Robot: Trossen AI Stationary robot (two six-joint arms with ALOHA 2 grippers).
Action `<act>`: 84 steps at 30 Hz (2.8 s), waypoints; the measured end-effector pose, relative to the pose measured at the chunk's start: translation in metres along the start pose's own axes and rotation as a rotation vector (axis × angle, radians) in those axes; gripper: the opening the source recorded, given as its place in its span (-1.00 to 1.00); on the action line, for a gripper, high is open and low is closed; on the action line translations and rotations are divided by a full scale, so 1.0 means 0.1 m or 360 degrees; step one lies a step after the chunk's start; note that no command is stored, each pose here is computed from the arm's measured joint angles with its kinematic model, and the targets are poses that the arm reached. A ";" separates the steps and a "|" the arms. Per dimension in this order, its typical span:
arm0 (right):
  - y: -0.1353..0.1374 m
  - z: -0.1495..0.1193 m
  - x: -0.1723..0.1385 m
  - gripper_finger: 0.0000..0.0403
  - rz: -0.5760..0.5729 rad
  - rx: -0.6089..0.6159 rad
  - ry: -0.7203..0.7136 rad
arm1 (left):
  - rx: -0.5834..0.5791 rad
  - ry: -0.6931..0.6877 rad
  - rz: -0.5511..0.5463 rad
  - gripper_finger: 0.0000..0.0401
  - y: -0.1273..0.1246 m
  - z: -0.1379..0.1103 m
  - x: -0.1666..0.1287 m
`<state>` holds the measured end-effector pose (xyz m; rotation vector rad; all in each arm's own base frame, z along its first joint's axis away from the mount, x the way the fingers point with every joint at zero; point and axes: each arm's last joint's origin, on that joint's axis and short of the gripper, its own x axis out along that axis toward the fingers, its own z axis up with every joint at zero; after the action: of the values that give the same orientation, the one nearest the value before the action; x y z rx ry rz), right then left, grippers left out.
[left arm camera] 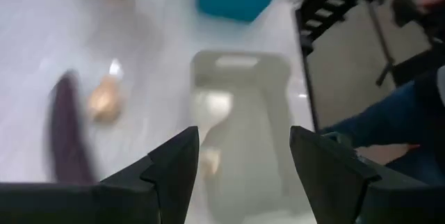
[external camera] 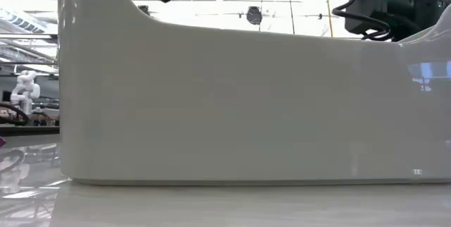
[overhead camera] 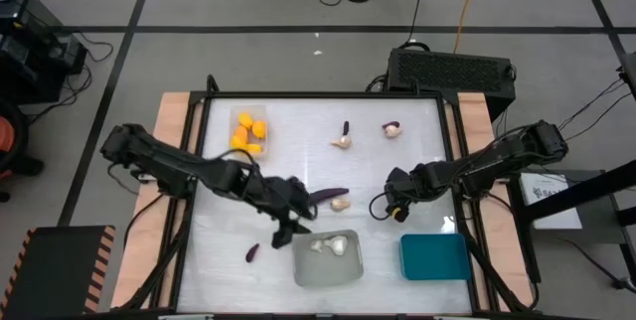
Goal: Sort produce into baskets
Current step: Put the garlic into the gray bin
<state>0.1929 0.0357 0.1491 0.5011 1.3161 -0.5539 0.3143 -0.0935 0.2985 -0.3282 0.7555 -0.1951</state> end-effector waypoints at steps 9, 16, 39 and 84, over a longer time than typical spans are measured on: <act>0.00 -0.04 0.07 0.47 0.0100 -0.0008 0.0058 | -0.0083 0.0093 0.0316 0.16 0.08 -0.16 -0.76; 0.04 -0.01 0.07 0.15 0.0173 0.0141 0.0017 | -0.0031 -0.0219 0.0733 0.16 0.16 -0.37 -1.32; 0.72 0.47 -0.56 -0.27 0.1667 0.0454 -0.0863 | -0.0263 -0.0631 0.0305 0.16 0.64 -1.38 -0.60; 1.65 1.08 -0.54 0.01 0.0911 0.0135 -0.0453 | -0.0143 -0.0728 0.0129 0.16 0.61 -1.37 -0.58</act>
<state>0.3704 0.1000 0.2272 0.8022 0.8264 -0.1914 0.1806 -0.0499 0.2207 -0.4088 0.3242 -0.0062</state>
